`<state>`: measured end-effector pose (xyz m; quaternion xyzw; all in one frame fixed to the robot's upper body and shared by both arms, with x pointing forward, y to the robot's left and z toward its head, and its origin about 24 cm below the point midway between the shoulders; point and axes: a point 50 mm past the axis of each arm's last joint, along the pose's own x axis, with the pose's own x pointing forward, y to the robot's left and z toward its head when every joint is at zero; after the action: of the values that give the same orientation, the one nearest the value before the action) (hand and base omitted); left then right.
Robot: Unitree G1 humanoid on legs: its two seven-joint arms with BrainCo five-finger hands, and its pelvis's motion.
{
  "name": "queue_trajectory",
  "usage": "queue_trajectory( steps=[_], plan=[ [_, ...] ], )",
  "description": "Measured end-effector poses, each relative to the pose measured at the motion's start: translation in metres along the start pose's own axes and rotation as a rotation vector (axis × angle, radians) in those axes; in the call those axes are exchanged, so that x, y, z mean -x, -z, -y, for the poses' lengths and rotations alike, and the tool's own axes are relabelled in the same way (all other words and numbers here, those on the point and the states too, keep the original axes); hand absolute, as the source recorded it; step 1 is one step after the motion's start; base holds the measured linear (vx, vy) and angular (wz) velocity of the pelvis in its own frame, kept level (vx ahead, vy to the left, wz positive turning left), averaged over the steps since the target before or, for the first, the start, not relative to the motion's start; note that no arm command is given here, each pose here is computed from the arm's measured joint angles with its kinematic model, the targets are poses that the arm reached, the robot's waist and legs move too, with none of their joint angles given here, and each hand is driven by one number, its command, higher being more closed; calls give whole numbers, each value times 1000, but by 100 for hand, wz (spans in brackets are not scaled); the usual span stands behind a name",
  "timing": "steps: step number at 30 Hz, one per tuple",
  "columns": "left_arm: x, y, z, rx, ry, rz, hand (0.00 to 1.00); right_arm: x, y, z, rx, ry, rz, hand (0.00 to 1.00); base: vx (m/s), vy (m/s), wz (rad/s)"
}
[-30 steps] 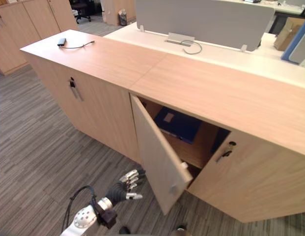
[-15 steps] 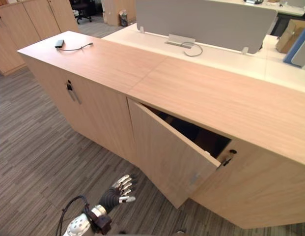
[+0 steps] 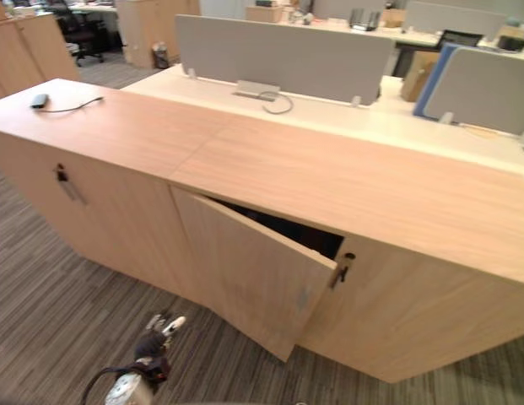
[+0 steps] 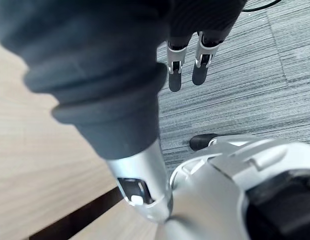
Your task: Walk over to the cabinet, pick up the folder, carry it to the office cabinet, place the folder inside the office cabinet, then close the office cabinet door
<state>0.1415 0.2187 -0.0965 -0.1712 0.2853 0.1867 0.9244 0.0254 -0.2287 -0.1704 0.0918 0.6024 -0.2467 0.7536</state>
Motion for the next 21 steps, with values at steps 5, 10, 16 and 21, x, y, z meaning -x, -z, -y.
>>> queue_trajectory(
  steps=[5,10,16,21],
  plan=[
    [12,39,-36,195,-235,-121,0,0,-16,10,-64,34,55,0,124,54,-77],
    [43,96,-57,345,-427,-319,0,4,-21,-21,-76,-45,109,0,115,202,-67],
    [55,114,-62,252,-430,-435,0,5,-16,-25,-79,-58,106,0,236,89,-24],
    [52,113,-62,238,-427,-445,0,4,-5,-22,-111,-52,69,0,176,4,-1]
  ],
)
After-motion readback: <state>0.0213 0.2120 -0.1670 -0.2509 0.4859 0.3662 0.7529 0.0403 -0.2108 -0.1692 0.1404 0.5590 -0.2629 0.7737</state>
